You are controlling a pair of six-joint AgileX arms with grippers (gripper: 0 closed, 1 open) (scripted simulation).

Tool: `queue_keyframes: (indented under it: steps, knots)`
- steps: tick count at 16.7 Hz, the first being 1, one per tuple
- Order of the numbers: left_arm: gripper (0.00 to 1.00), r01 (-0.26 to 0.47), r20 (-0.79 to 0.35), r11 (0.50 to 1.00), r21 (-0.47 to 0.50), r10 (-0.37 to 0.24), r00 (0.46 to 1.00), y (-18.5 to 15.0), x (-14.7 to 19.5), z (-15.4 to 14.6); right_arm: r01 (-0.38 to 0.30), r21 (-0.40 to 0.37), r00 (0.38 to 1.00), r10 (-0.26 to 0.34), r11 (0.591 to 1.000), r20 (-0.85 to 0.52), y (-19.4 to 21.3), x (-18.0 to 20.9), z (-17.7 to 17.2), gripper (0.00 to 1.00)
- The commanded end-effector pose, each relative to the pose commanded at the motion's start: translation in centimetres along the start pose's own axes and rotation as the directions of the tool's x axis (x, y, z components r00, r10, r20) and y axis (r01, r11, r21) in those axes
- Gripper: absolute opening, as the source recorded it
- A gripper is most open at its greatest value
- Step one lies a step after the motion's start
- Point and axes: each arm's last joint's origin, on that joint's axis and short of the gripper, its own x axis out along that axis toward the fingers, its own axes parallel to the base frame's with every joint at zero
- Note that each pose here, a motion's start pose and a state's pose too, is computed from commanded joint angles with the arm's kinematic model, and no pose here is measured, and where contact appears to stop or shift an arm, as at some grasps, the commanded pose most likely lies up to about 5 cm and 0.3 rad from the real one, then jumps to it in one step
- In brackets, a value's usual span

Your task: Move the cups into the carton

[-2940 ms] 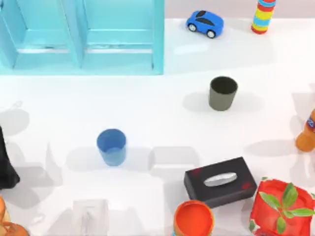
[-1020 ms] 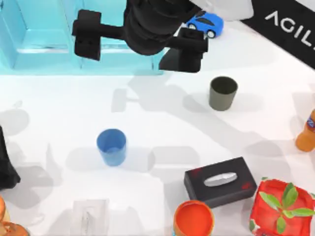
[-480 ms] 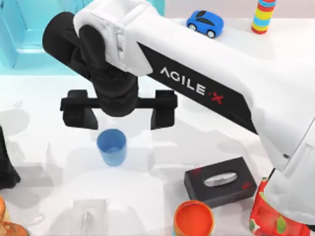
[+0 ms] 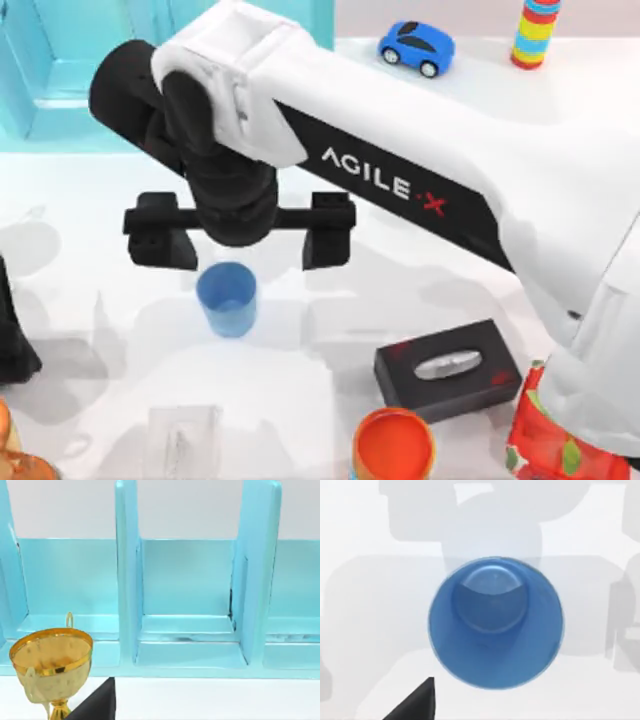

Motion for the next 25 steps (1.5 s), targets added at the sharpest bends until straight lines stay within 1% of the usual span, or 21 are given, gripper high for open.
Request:
queue_keyframes:
  steps: [5, 7, 12, 25]
  knots:
    - [1.00, 0.000, 0.000, 1.000, 0.000, 0.000, 1.000, 0.0, 0.0, 0.0, -0.005, 0.001, 1.000, 0.005, 1.000, 0.004, 0.1, 5.7, 0.0, 1.00]
    - [1.00, 0.000, 0.000, 1.000, 0.000, 0.000, 1.000, 0.0, 0.0, 0.0, -0.003, 0.001, 1.000, 0.003, 1.000, 0.002, 0.0, 7.4, -0.2, 1.00]
    - [1.00, 0.000, 0.000, 1.000, 0.000, 0.000, 1.000, 0.0, 0.0, 0.0, -0.002, 0.000, 1.000, 0.002, 1.000, 0.001, -0.1, 8.0, -0.3, 1.00]
    - [1.00, 0.000, 0.000, 1.000, 0.000, 0.000, 1.000, 0.0, 0.0, 0.0, -0.002, 0.000, 1.000, 0.002, 1.000, 0.001, -0.1, 8.0, -0.3, 0.02]
